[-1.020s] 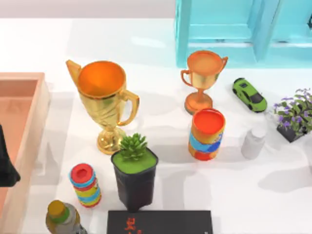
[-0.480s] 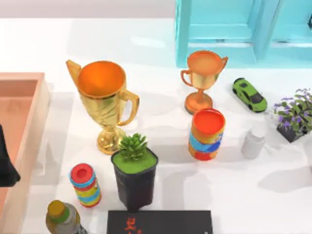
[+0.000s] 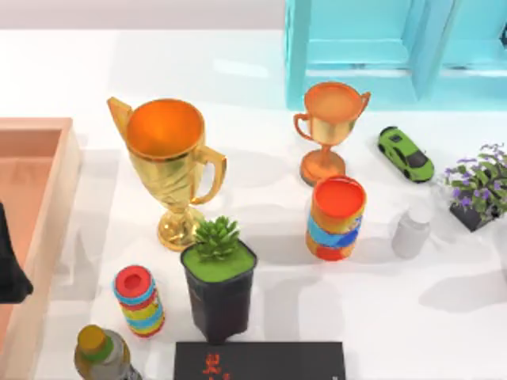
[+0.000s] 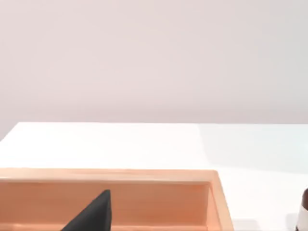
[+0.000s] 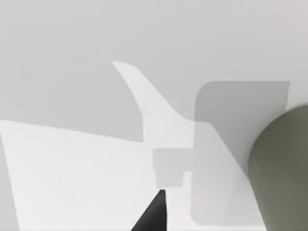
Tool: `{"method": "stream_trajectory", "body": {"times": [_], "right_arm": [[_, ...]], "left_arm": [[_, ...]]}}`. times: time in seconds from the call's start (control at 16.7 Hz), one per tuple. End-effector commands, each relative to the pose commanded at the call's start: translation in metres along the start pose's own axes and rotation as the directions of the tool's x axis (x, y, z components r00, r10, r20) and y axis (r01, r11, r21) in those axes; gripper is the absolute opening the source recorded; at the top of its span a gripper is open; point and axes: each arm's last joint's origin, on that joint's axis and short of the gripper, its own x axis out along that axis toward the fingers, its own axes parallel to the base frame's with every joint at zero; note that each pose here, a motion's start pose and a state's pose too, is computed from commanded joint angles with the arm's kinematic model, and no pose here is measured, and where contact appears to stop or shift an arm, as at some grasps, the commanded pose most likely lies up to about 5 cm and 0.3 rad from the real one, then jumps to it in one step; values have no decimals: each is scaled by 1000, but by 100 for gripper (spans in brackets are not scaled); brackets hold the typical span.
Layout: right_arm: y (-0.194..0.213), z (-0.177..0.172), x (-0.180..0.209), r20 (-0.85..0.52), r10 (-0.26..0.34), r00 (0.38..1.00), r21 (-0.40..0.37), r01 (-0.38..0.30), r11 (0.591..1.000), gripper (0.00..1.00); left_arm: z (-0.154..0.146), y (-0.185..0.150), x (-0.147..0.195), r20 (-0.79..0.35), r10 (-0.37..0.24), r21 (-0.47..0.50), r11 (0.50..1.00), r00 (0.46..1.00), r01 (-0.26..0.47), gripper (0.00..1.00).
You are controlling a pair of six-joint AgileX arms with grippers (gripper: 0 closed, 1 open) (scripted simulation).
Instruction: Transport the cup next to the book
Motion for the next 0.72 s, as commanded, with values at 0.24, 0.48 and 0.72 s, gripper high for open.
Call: {"method": "stream_trajectory", "body": {"times": [0.24, 0.48, 0.72], "right_arm": [[0, 0, 0, 0, 0, 1000, 0, 0, 1000, 17], [0, 0, 0, 0, 0, 1000, 0, 0, 1000, 0], [0, 0, 0, 0, 0, 1000, 0, 0, 1000, 0]], "left_arm": [[0, 0, 0, 0, 0, 0, 1000, 1000, 0, 100], [0, 0, 0, 0, 0, 0, 1000, 1000, 0, 100], [0, 0, 0, 0, 0, 0, 1000, 1000, 0, 100]]}}
